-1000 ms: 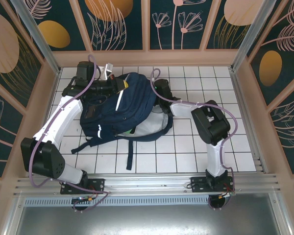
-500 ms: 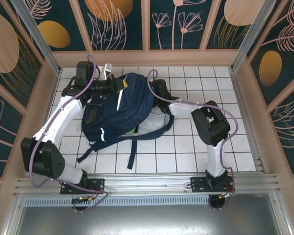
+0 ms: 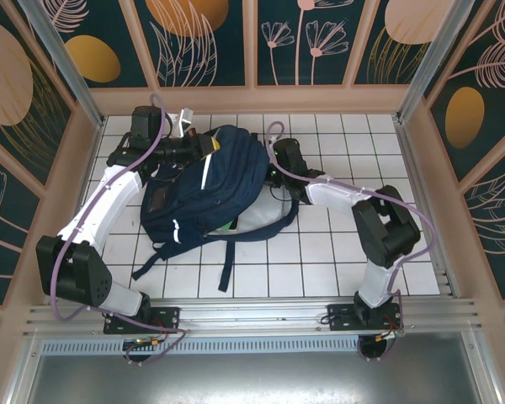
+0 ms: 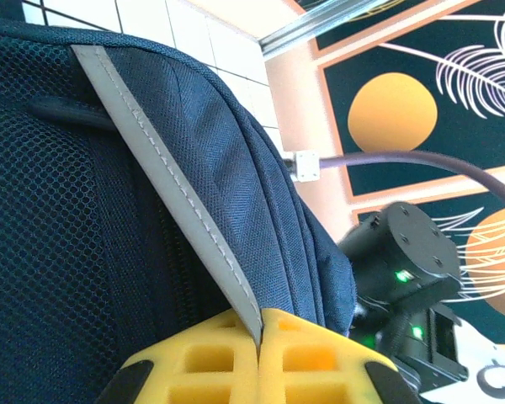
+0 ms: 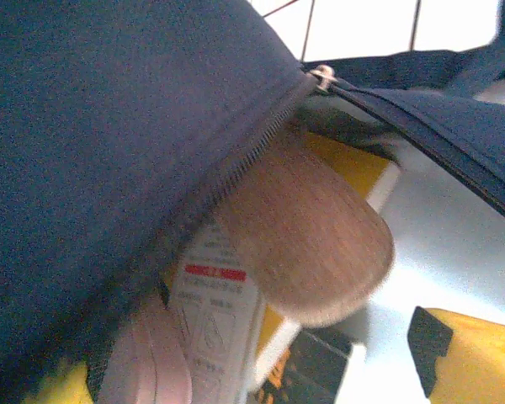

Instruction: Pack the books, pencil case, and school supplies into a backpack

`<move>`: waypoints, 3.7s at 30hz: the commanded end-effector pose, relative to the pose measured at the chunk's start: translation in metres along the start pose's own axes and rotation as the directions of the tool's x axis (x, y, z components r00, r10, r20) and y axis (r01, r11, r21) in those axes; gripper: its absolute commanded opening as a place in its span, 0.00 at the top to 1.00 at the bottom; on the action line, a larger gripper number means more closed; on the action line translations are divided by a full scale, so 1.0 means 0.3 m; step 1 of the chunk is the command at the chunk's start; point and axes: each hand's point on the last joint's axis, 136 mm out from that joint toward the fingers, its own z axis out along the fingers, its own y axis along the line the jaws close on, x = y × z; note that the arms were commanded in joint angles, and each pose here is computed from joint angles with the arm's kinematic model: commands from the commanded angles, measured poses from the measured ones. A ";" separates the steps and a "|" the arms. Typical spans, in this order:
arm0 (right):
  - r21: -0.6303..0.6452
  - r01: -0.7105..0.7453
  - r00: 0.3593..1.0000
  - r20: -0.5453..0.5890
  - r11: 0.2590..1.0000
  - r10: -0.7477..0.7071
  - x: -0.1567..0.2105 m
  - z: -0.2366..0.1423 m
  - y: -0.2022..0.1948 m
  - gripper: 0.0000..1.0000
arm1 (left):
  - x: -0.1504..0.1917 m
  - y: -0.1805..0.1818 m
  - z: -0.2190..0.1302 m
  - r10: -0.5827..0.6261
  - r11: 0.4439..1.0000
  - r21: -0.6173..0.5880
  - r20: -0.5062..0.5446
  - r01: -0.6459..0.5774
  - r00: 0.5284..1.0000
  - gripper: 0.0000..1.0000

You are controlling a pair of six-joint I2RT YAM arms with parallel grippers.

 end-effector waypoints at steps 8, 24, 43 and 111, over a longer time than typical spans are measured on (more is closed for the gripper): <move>0.272 -0.121 0.963 0.265 0.955 0.047 -0.151 -0.338 -0.285 0.16 | 0.204 0.078 0.142 0.118 0.987 -0.097 -0.073 -0.125 0.990 0.98; 0.172 -0.030 0.999 -0.006 0.985 0.032 -0.197 -0.113 -0.307 0.17 | 0.553 0.159 0.495 0.219 0.937 -0.168 -0.403 -0.306 0.889 0.94; 0.215 -0.074 0.993 -0.069 0.974 0.091 -0.119 -0.104 -0.392 0.15 | 0.452 0.244 0.043 0.076 0.912 -0.405 -0.007 -0.073 0.997 0.36; 0.139 -0.326 0.944 0.096 0.935 0.315 0.084 -0.458 -0.368 0.18 | 0.756 0.164 0.240 0.166 0.958 -0.201 -0.202 -0.207 0.965 0.47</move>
